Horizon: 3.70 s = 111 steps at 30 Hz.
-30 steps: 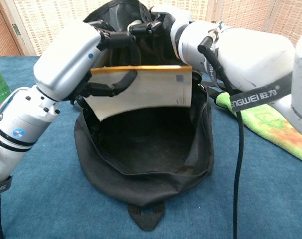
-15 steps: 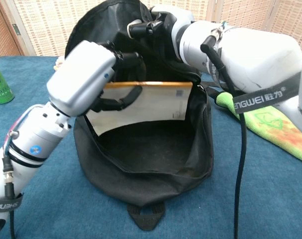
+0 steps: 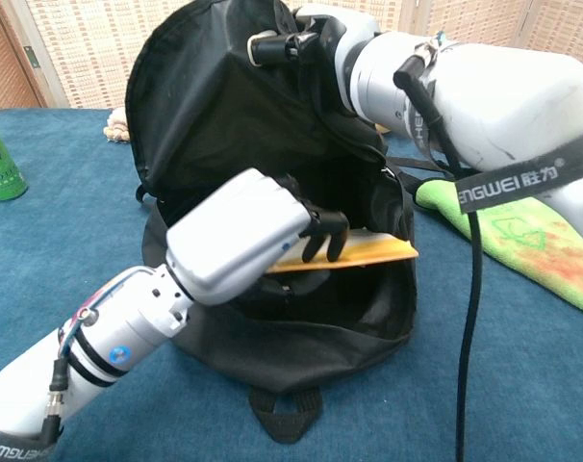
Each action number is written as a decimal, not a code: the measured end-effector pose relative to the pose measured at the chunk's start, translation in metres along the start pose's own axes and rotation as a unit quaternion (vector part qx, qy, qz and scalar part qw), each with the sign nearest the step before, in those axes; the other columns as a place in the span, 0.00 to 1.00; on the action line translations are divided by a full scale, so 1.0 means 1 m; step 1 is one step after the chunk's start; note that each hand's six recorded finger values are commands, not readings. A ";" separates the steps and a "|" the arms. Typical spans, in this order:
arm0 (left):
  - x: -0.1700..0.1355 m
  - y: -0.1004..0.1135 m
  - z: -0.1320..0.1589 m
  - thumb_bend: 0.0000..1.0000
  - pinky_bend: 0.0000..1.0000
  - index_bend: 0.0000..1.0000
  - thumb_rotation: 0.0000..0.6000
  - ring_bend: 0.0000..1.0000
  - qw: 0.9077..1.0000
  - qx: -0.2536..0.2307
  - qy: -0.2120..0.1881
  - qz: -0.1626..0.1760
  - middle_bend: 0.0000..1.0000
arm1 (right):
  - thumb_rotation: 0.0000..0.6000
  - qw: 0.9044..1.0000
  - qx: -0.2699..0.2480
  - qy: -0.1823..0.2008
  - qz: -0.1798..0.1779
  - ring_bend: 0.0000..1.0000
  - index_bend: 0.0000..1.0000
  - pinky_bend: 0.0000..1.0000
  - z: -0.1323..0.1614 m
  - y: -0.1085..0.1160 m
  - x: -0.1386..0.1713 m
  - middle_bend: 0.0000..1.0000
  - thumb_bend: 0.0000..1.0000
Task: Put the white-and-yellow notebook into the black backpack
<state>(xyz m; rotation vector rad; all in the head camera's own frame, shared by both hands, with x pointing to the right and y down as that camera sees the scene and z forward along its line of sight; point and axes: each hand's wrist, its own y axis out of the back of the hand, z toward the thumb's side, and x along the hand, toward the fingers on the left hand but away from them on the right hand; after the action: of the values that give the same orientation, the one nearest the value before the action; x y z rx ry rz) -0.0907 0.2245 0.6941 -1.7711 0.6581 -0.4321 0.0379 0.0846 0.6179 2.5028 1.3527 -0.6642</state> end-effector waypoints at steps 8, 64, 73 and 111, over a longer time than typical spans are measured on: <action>0.011 -0.018 0.004 0.56 0.50 0.72 1.00 0.67 0.997 0.030 0.003 -0.077 0.74 | 1.00 1.000 -0.009 -0.004 0.004 0.21 0.63 0.19 0.000 0.001 0.003 0.27 1.00; -0.033 0.047 -0.078 0.03 0.51 0.40 1.00 0.47 0.965 -0.085 0.203 -0.145 0.49 | 1.00 0.999 0.022 -0.022 0.016 0.13 0.49 0.16 -0.020 0.010 0.001 0.18 0.98; -0.091 0.090 -0.109 0.03 0.52 0.46 1.00 0.50 0.954 -0.083 0.247 -0.148 0.52 | 1.00 0.996 0.068 -0.010 0.059 0.04 0.24 0.09 -0.030 0.010 0.010 0.06 0.59; -0.235 0.171 -0.191 0.09 0.38 0.45 1.00 0.48 0.880 0.056 0.459 -0.107 0.51 | 1.00 0.860 0.481 -0.074 -0.155 0.09 0.15 0.18 -0.091 0.238 0.239 0.14 0.36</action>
<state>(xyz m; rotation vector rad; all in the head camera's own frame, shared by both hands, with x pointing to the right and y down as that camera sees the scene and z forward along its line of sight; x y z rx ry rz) -0.4230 0.1949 0.5954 -1.4646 1.0555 -1.4817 0.3758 0.1647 0.5764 2.7794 1.6380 -1.9795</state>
